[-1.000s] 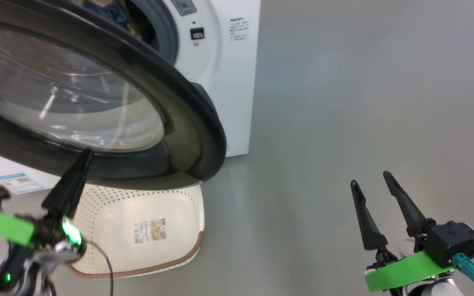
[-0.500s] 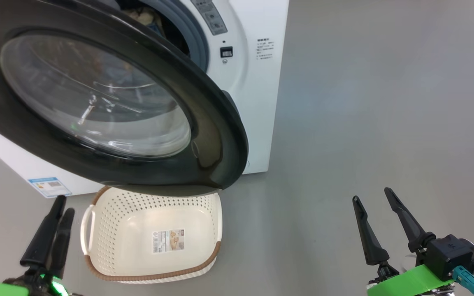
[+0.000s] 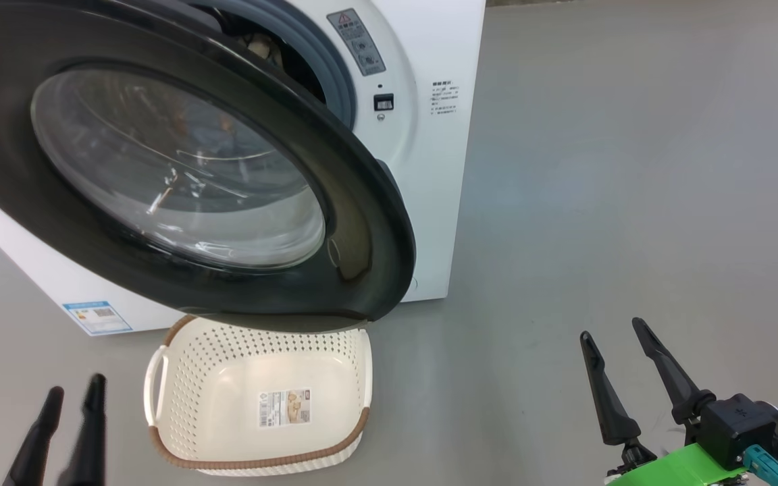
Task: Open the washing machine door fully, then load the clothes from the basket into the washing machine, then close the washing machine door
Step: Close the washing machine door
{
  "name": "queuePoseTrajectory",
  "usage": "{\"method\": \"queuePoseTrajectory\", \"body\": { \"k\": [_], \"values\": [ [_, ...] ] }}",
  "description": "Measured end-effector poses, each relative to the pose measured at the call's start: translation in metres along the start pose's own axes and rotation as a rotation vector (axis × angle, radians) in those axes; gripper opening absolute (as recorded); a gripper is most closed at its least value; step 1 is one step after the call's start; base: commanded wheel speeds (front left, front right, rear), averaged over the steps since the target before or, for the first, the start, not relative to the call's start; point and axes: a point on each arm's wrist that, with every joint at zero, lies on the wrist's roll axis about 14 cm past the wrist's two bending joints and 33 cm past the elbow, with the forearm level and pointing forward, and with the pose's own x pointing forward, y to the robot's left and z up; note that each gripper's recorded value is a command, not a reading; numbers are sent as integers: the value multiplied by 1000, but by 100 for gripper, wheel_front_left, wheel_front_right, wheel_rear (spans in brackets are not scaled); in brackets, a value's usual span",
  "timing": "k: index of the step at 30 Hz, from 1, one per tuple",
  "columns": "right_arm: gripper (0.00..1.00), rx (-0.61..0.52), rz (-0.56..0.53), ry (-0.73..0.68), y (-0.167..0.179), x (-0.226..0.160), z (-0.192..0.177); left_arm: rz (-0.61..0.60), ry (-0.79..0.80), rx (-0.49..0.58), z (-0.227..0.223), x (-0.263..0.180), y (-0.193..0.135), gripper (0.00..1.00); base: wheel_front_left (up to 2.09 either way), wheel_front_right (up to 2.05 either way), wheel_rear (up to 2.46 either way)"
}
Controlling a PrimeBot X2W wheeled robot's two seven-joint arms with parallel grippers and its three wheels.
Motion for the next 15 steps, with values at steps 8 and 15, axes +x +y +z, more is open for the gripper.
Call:
{"method": "queuePoseTrajectory", "body": {
  "k": [8,15],
  "values": [
    [100,-1,3,15,2,-9,-1,28,-104,350,5,-12,-4,100,0,0,0],
    [100,-4,3,17,2,-11,0,76,-98,436,-7,-22,6,100,0,0,0]
  ]
}}
